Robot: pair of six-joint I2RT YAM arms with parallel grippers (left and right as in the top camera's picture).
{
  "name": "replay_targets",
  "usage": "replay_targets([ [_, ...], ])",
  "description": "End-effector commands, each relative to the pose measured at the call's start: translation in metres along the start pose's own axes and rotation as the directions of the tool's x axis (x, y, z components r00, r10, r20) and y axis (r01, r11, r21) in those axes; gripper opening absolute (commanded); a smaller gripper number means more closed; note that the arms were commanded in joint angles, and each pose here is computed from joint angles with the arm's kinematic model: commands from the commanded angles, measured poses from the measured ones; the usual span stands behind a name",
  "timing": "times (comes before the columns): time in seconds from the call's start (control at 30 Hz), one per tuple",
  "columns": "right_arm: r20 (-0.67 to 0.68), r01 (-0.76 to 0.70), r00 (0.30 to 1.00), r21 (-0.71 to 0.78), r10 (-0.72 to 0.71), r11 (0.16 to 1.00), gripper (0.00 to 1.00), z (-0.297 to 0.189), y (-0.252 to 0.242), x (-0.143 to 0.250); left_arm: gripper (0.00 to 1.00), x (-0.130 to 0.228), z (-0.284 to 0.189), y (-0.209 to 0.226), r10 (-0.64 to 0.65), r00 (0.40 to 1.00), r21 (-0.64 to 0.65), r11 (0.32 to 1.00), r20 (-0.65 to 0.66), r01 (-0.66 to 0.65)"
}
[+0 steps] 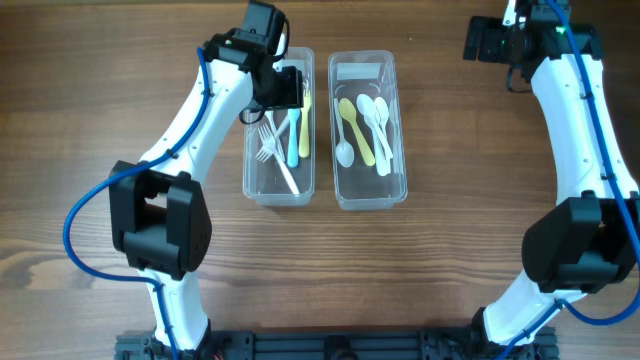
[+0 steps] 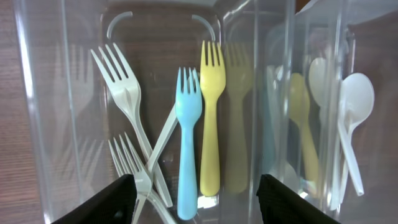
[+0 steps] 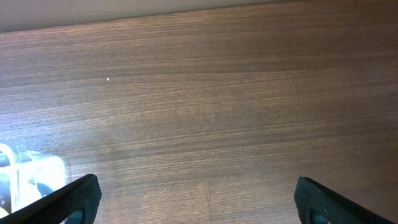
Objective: Pack container
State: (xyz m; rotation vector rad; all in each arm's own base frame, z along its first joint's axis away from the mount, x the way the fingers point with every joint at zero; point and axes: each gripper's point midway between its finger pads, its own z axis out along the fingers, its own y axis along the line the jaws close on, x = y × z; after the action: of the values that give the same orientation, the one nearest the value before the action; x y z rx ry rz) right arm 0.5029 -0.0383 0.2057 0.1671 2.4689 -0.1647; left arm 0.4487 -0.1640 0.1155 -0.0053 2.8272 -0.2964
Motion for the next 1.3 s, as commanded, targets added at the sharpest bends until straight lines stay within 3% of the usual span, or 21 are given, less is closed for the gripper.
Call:
replay_targets([
  [0.0, 0.004, 0.006, 1.000, 0.016, -0.006, 1.000, 1.00, 0.000, -0.002, -0.001, 0.69, -0.052, -0.077, 0.003, 0.011, 0.978, 0.005, 1.000, 0.210, -0.013],
  [0.1, 0.004, 0.007, 1.000, 0.016, -0.007, 1.000, 1.00, 0.000, -0.002, -0.001, 0.74, -0.091, -0.152, 0.043, -0.035, 0.907, -0.089, 0.993, 0.419, 0.079],
  [0.27, 0.004, 0.006, 1.000, 0.016, -0.006, 1.000, 1.00, 0.000, -0.002, -0.001, 1.00, -0.100, -0.192, 0.115, -0.120, 0.851, -0.163, 0.959, 0.511, 0.233],
  [0.5, 0.004, 0.006, 1.000, 0.016, -0.006, 1.000, 1.00, 0.000, -0.002, -0.001, 1.00, -0.097, -0.202, 0.172, -0.202, 0.829, -0.192, 0.919, 0.521, 0.345],
  [1.03, 0.003, 0.007, 1.000, 0.016, -0.007, 1.000, 1.00, -0.001, -0.002, -0.001, 1.00, -0.097, -0.202, 0.173, -0.204, 0.828, -0.193, 0.918, 0.522, 0.347],
  [1.1, 0.045, 0.005, 0.999, 0.009, -0.005, 1.000, 1.00, -0.020, -0.001, -0.010, 1.00, -0.097, -0.202, 0.173, -0.204, 0.828, -0.193, 0.918, 0.522, 0.347],
  [1.27, 0.269, 0.026, 0.963, -0.019, -0.020, 0.999, 1.00, -0.129, 0.007, -0.043, 1.00, -0.097, -0.202, 0.173, -0.204, 0.828, -0.193, 0.918, 0.522, 0.347],
])
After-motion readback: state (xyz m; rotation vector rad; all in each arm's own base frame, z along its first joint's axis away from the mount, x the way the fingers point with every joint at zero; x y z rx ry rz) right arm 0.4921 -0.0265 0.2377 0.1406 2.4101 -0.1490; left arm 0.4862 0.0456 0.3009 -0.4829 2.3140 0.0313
